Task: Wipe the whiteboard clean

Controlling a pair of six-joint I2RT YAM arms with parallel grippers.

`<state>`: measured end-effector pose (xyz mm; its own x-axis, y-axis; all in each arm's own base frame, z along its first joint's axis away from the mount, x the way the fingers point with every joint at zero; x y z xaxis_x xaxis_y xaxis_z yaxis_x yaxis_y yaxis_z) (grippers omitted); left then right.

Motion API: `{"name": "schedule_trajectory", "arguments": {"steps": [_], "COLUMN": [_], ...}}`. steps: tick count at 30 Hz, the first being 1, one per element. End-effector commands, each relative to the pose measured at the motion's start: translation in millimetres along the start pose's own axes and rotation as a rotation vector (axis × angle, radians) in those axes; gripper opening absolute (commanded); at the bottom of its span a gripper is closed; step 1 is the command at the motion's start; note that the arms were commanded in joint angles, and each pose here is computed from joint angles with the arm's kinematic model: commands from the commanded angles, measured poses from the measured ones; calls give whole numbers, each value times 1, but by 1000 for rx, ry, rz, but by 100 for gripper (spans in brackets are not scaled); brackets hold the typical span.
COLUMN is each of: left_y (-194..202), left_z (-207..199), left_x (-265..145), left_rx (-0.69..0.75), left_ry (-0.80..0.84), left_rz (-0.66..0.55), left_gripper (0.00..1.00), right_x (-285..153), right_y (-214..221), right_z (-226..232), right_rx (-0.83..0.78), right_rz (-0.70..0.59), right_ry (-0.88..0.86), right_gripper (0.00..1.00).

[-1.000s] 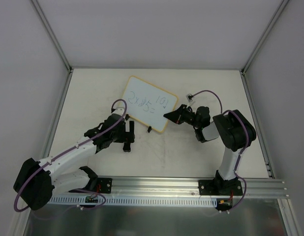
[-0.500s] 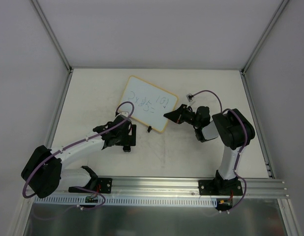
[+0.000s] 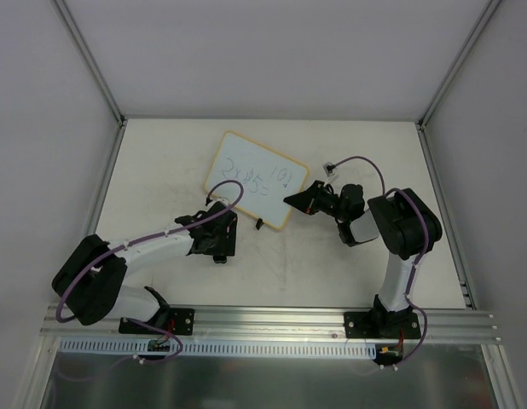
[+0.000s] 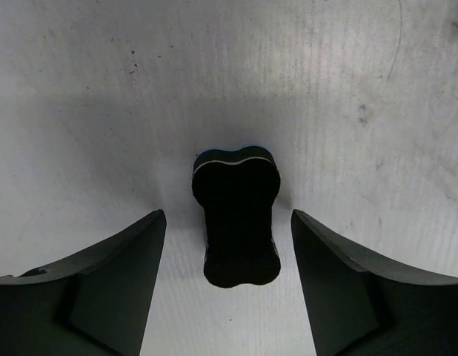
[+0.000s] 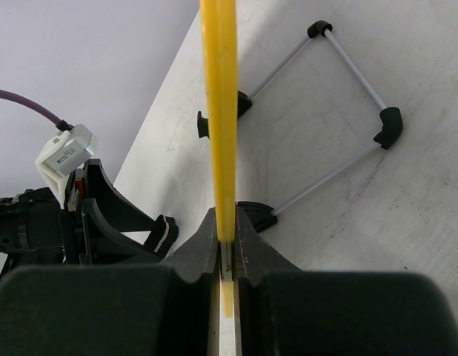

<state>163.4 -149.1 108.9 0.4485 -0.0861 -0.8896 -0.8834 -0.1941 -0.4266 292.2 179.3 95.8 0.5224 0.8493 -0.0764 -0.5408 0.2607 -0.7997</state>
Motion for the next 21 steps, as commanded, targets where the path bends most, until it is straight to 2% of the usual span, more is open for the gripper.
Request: {"name": "schedule_trajectory", "arguments": {"steps": [1,6,10,13,16,21], "left_y": [-7,-8,-7,-8,-11,-14], "left_z": [-5,-6,-6,-7,-8,-9], "left_x": [-3,0,3,-1,-6,-10], "left_rx": [-12,-16,-20,-25,-21,-16], "left_ry": [-34,-55,-67,-54,-34,-25], "left_rz": [-36,-42,-36,-46,-62,-76], "left_gripper": [67,57,44,42,30,22], "right_x": [4,3,3,3,3,3], "right_y": [-27,-28,-27,-29,-28,-29], "right_z": [-1,-1,0,-1,-1,0], "right_rx": [-109,-107,-107,-109,-108,-107], "right_rz": [-169,-170,-168,-171,-169,-168], "right_ry": [-8,-7,-9,-11,-12,-17], "right_gripper": [0,0,0,0,0,0]}}
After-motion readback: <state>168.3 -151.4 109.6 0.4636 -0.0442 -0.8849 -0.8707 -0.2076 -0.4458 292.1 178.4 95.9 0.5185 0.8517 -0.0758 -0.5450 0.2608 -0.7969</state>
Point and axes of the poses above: each gripper's point midway between its finger pads, its own x axis out along the fingers, its own z axis along the line the jaws close on, y = z × x, the point moved 10 cm from there along -x, back along the fingers, and after that the axes turned 14 degrees about -x, right-handed, at the moved point
